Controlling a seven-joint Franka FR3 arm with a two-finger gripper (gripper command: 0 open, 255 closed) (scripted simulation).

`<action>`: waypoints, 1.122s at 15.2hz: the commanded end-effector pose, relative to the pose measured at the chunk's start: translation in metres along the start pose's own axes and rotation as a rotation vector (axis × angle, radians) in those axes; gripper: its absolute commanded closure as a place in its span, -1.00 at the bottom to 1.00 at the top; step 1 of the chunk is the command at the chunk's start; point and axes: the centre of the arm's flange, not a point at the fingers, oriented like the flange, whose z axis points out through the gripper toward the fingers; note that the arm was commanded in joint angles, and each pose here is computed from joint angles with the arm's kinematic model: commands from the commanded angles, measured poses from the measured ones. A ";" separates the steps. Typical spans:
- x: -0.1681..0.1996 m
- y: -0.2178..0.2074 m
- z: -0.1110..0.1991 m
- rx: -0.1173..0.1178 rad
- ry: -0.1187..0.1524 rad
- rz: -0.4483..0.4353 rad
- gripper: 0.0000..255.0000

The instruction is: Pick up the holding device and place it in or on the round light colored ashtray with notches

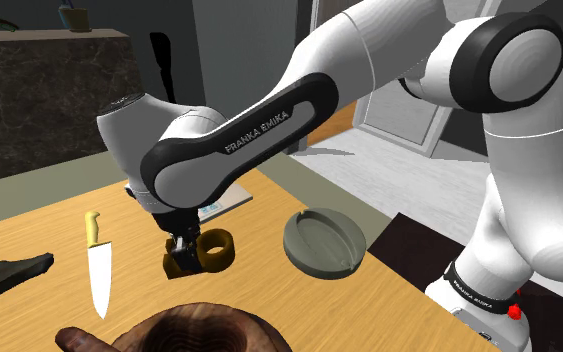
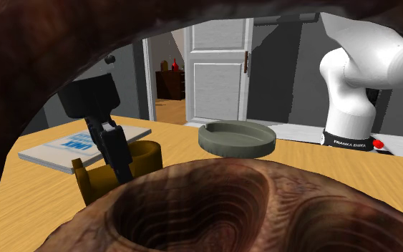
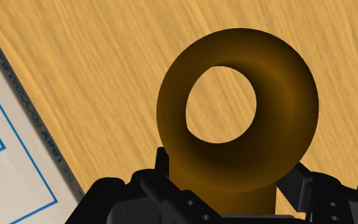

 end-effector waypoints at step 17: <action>-0.014 -0.003 -0.083 0.000 0.000 0.000 1.00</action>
